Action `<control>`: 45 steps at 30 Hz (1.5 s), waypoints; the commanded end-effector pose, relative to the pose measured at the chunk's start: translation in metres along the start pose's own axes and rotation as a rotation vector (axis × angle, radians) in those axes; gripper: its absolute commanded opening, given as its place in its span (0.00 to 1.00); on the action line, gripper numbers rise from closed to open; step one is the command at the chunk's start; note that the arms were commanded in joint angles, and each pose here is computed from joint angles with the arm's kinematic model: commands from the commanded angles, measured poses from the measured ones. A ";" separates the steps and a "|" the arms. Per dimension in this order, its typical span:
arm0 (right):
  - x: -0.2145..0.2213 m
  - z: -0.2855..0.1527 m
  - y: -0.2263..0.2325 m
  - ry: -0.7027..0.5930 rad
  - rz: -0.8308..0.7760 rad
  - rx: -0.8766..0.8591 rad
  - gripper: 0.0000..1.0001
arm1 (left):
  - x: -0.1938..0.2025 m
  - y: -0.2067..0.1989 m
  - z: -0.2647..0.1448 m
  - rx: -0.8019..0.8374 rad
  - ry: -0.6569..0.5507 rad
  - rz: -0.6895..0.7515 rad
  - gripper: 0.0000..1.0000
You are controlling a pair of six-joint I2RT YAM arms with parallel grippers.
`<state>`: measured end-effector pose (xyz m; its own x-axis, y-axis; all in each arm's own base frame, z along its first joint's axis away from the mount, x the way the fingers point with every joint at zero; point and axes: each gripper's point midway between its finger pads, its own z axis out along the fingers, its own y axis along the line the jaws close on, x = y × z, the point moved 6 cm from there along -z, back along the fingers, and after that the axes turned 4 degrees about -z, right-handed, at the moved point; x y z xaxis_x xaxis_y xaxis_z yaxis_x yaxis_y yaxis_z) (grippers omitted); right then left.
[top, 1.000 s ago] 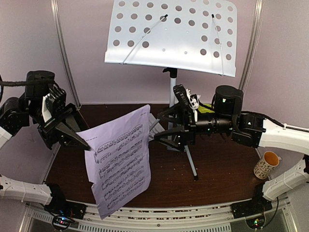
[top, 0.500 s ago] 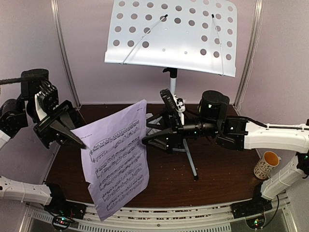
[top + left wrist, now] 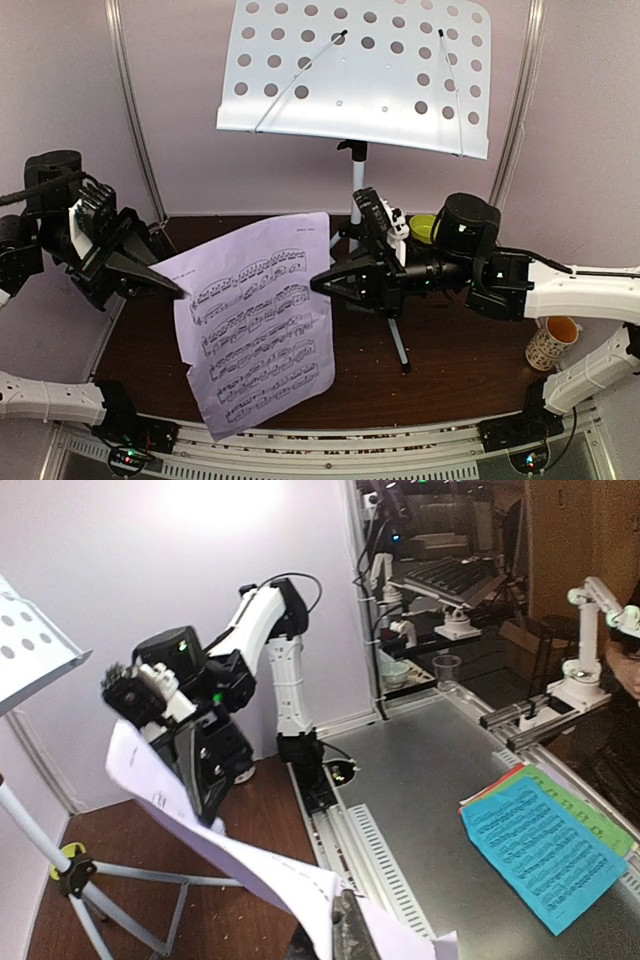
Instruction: Set up the instrument practice props
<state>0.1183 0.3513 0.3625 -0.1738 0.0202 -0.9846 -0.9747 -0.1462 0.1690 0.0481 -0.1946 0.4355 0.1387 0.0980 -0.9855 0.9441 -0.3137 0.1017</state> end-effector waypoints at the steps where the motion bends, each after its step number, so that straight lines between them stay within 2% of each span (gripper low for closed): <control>1: -0.017 -0.017 0.010 -0.039 -0.049 0.056 0.00 | 0.003 0.017 -0.006 -0.211 0.028 0.062 0.01; 2: -0.019 -0.020 0.011 -0.042 -0.055 0.074 0.00 | 0.005 0.024 -0.007 -0.269 0.036 0.054 0.08; 4: -0.024 -0.028 0.013 -0.047 -0.074 0.115 0.00 | 0.010 0.036 -0.009 -0.368 0.057 0.029 0.37; 6: -0.029 -0.036 0.015 -0.057 -0.098 0.153 0.00 | 0.017 0.047 -0.010 -0.451 0.082 -0.001 0.60; 7: -0.031 -0.040 0.016 -0.061 -0.111 0.164 0.00 | 0.022 0.051 -0.009 -0.466 0.087 -0.013 0.67; 10: -0.039 -0.047 0.020 -0.058 -0.139 0.188 0.00 | 0.031 0.061 -0.003 -0.487 0.059 -0.027 0.77; 17: -0.056 -0.060 0.029 -0.078 -0.165 0.212 0.00 | 0.024 0.067 0.001 -0.504 -0.140 0.055 0.78; 26: -0.088 -0.087 0.048 -0.175 -0.223 0.263 0.00 | 0.012 0.074 0.007 -0.469 -0.275 0.038 0.55; 29: -0.101 -0.096 0.055 -0.200 -0.248 0.274 0.00 | 0.002 0.074 0.006 -0.473 -0.316 0.040 0.51; 34: -0.117 -0.105 0.063 -0.217 -0.281 0.291 0.00 | -0.022 0.071 0.011 -0.471 -0.351 0.074 0.46; 38: -0.124 -0.109 0.069 -0.214 -0.307 0.287 0.00 | -0.035 0.074 0.018 -0.478 -0.340 0.088 0.54; 40: -0.126 -0.111 0.071 -0.205 -0.313 0.294 0.00 | -0.037 0.078 0.020 -0.486 -0.328 0.080 0.54; 45: -0.132 -0.117 0.073 -0.208 -0.322 0.323 0.00 | -0.049 0.080 0.025 -0.468 -0.319 0.083 0.42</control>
<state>0.0886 0.2342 0.4870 0.1170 0.2040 -0.9719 -0.9817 0.1720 -0.0821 0.1110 -0.2462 0.4717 0.1568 -0.2062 -0.9659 0.9816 0.1403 0.1294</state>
